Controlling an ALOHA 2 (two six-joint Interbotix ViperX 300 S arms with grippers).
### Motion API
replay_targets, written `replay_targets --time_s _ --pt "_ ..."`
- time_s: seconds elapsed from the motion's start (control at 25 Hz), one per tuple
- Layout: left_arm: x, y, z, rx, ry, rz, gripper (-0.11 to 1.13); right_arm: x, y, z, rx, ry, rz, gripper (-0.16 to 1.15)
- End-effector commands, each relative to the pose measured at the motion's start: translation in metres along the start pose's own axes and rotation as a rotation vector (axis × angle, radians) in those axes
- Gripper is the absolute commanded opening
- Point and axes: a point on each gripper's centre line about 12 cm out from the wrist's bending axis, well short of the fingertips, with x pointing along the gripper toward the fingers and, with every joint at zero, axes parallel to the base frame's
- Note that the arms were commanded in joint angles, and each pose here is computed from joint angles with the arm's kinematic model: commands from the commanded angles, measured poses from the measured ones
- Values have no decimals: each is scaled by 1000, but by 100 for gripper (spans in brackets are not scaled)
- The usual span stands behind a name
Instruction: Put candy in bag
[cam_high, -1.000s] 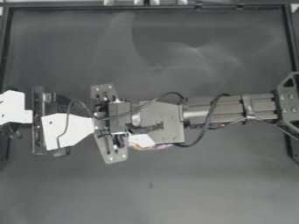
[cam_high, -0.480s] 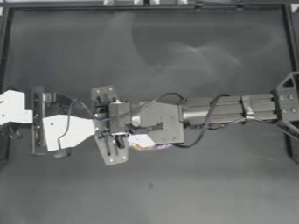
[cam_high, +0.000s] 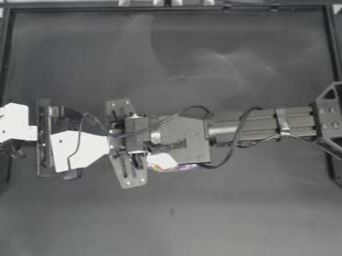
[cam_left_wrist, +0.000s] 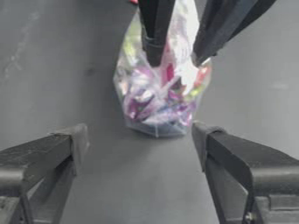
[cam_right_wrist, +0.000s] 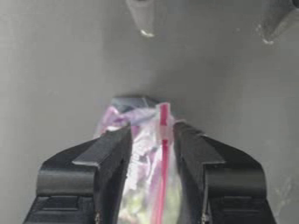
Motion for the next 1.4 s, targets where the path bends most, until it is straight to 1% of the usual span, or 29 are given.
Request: replay_targets --time_s 0.04,0.6,0.84,1.08,1.32,1.4 --pt "1 0 4 -4 -14 1 100 -18 -6 3 9 -42 -11 73" --pt "1 -1 4 -7 -11 -2 100 -18 -10 4 6 -48 -35 70" --pt "1 -1 2 -9 -1 -1 100 -19 -10 4 4 -48 -37 55" --pt "1 -1 2 -11 -1 -2 100 -19 -11 3 2 -45 -45 53" --pt "1 -2 3 -11 -3 -6 100 -20 -13 4 -2 -49 -58 43" --pt "1 -2 3 -11 -1 -6 100 -20 -13 4 -2 -49 -58 42"
